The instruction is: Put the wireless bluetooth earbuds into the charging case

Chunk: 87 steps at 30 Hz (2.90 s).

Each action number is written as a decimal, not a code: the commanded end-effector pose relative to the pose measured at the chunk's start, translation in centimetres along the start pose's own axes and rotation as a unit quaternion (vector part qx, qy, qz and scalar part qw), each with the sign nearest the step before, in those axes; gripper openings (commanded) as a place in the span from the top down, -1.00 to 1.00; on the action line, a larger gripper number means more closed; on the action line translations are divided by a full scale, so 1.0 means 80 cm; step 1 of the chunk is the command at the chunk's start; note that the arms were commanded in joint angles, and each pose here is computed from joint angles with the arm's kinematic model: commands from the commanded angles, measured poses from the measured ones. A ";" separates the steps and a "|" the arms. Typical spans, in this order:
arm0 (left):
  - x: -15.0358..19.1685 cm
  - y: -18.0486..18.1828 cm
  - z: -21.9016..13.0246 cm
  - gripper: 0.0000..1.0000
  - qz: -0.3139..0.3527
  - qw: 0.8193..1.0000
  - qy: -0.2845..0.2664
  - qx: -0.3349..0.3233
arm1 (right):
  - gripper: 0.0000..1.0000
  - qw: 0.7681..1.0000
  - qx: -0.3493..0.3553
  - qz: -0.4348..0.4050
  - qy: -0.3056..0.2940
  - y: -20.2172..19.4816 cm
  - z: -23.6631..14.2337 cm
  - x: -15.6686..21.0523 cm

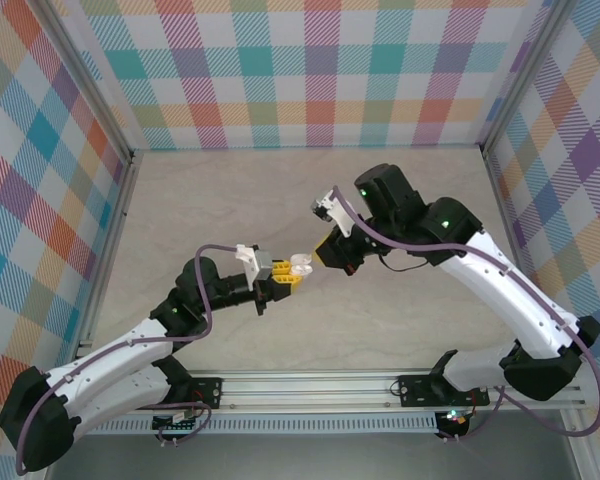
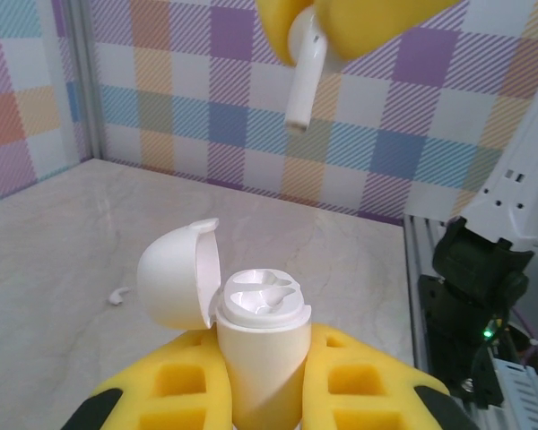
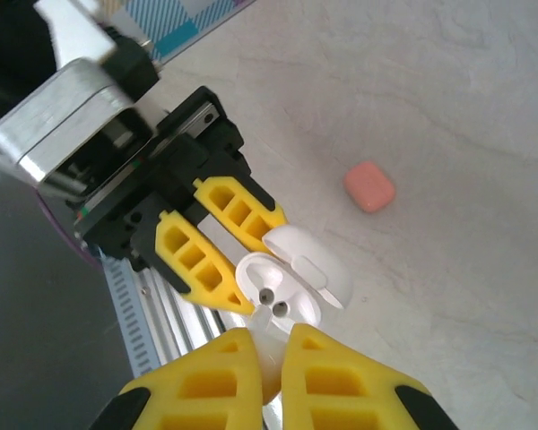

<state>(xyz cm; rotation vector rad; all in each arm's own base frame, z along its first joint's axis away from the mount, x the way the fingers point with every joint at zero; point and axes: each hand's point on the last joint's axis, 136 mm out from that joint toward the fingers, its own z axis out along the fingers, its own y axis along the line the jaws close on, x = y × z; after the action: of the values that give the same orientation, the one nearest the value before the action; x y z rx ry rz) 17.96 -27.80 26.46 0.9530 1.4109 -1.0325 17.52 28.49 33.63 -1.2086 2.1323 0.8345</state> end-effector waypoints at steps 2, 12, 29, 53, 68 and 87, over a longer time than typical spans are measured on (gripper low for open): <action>-0.023 -0.013 -0.005 1.00 -0.003 0.998 -0.040 0.050 | 0.83 0.997 0.000 -0.080 0.012 0.004 -0.019 0.017; -0.032 -0.022 -0.001 1.00 -0.002 0.994 -0.036 0.104 | 0.83 0.985 -0.042 -0.169 -0.013 0.021 -0.014 0.023; -0.037 -0.032 -0.005 1.00 -0.009 0.992 -0.032 0.123 | 0.90 0.960 -0.081 -0.266 -0.034 0.026 0.015 0.028; -0.044 -0.040 -0.006 1.00 -0.012 0.989 -0.034 0.143 | 0.97 0.949 -0.167 -0.267 0.010 0.040 0.033 0.044; -0.051 -0.039 -0.015 1.00 -0.005 0.991 -0.051 0.121 | 0.45 0.968 -0.148 -0.202 0.000 0.022 0.046 0.024; -0.050 -0.029 -0.017 1.00 -0.002 0.994 -0.062 0.088 | 0.09 0.973 -0.122 -0.166 -0.105 0.015 0.002 -0.035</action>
<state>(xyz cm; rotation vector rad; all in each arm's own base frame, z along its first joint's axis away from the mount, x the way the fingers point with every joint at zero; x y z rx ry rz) 16.50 -27.54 29.05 0.9871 1.3284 -1.2217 17.02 30.65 32.33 -1.5769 1.7254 1.0376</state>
